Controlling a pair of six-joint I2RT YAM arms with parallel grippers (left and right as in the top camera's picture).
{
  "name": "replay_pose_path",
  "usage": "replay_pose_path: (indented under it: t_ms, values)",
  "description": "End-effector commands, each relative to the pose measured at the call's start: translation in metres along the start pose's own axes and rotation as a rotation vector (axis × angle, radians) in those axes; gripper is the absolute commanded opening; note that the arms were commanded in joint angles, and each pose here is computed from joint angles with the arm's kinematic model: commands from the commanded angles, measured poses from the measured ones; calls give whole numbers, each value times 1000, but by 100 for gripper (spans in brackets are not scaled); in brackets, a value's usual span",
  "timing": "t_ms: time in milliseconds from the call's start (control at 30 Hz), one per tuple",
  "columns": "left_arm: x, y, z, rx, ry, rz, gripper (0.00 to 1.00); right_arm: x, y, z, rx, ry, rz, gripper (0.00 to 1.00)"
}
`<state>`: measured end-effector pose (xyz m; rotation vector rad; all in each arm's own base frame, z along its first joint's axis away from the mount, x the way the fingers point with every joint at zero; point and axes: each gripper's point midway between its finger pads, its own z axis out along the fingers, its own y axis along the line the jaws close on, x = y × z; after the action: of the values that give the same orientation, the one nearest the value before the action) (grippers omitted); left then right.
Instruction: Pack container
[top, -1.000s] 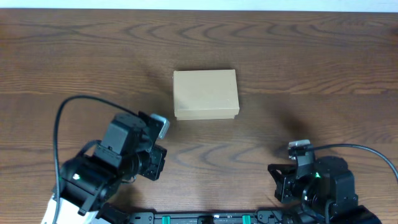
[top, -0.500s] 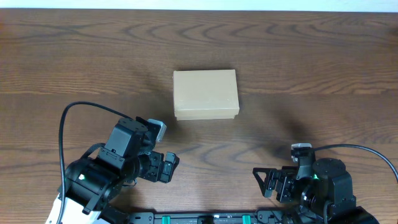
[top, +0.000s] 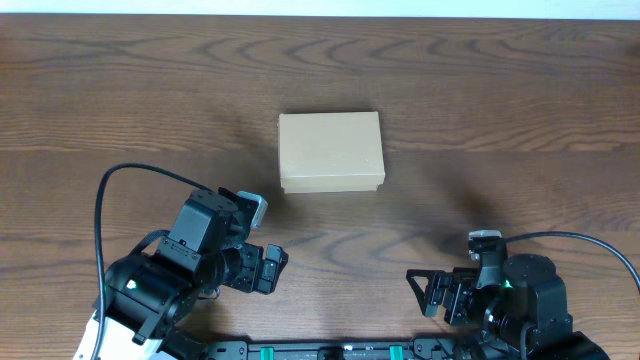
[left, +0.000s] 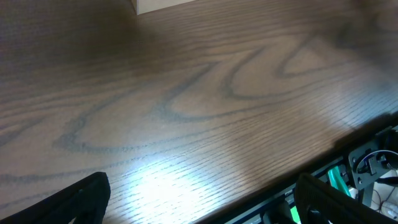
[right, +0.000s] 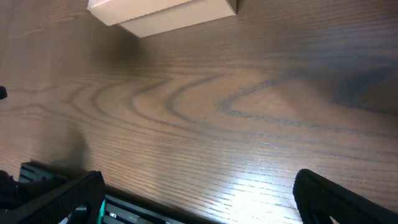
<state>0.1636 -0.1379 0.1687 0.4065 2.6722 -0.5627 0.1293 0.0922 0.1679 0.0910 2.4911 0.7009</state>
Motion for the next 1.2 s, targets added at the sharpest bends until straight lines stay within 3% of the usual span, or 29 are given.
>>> replay_pose_path:
  t_ms: [0,100,233,500,800,1167]
  values:
    - [0,7,-4,-47,-18,44,95,2,1,-1,-9,1,10,99]
    - [-13,26,-13,-143,-119,72,95,2,1,-1,-9,1,10,99]
    - [-34,36,-20,-161,-317,162,95,1,1,-1,-9,0,10,99]
    - [-28,65,-1,-172,-575,143,95,1,1,-1,-9,0,10,99]
    - [-4,75,32,-141,-619,153,95,2,1,-1,-9,1,10,99]
    - [-6,71,38,-97,-748,188,95,2,1,-1,-9,1,10,99]
